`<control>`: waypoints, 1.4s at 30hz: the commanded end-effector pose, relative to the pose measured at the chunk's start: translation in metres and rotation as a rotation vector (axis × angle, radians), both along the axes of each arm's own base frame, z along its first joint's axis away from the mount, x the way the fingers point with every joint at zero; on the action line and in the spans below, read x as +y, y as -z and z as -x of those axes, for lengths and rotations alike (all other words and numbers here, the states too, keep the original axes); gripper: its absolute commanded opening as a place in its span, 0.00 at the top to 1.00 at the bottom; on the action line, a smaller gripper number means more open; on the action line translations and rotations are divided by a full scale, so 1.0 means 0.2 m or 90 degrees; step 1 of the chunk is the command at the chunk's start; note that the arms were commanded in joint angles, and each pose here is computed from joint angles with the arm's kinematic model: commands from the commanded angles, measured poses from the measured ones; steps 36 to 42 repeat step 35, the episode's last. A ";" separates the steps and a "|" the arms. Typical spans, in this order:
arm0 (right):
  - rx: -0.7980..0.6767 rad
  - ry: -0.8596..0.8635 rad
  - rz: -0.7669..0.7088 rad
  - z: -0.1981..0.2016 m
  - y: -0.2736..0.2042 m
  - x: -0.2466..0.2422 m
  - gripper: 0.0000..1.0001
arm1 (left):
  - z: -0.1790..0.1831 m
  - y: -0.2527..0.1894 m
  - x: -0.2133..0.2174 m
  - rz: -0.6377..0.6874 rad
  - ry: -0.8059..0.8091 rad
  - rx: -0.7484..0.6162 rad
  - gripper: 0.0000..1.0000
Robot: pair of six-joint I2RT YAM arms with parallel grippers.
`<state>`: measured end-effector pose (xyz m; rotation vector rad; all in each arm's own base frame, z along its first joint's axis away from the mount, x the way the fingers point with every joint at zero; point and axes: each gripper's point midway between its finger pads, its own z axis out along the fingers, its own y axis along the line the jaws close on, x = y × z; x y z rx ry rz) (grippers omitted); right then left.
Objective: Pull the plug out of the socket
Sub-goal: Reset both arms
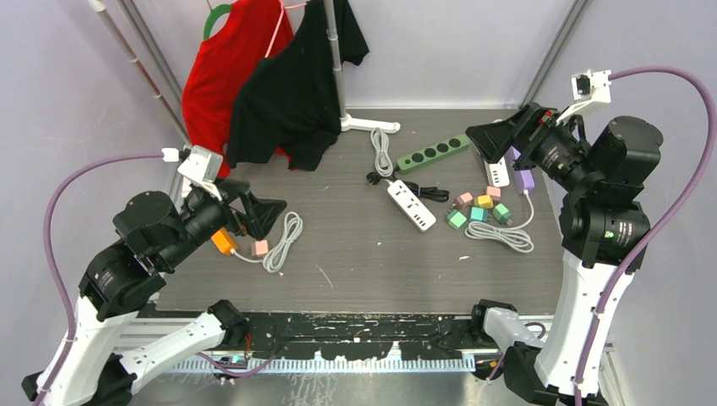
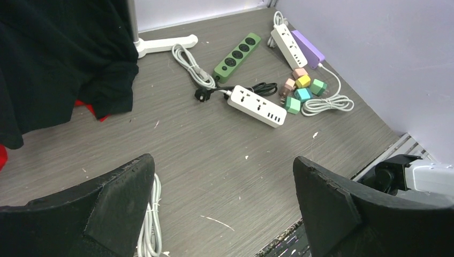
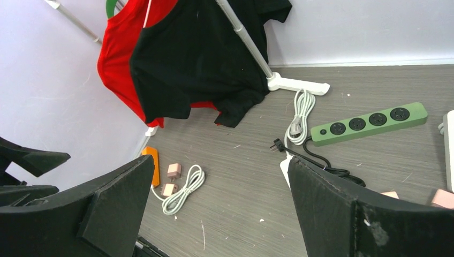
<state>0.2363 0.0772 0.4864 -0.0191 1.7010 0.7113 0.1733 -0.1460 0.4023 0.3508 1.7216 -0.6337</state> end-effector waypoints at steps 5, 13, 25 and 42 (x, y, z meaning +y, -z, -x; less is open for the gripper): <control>-0.037 0.012 -0.004 0.01 -0.08 -0.01 0.00 | 0.04 -0.05 0.03 0.026 -0.001 -0.012 0.00; -0.037 0.019 -0.001 0.00 -0.07 -0.02 0.00 | 0.03 -0.03 0.02 0.023 0.002 -0.005 0.01; -0.041 0.021 0.007 -0.01 -0.06 -0.02 0.00 | 0.02 0.00 -0.02 0.021 0.015 0.009 0.00; -0.045 0.019 0.014 0.01 -0.05 -0.02 0.00 | 0.03 0.01 -0.05 0.027 0.030 0.023 0.00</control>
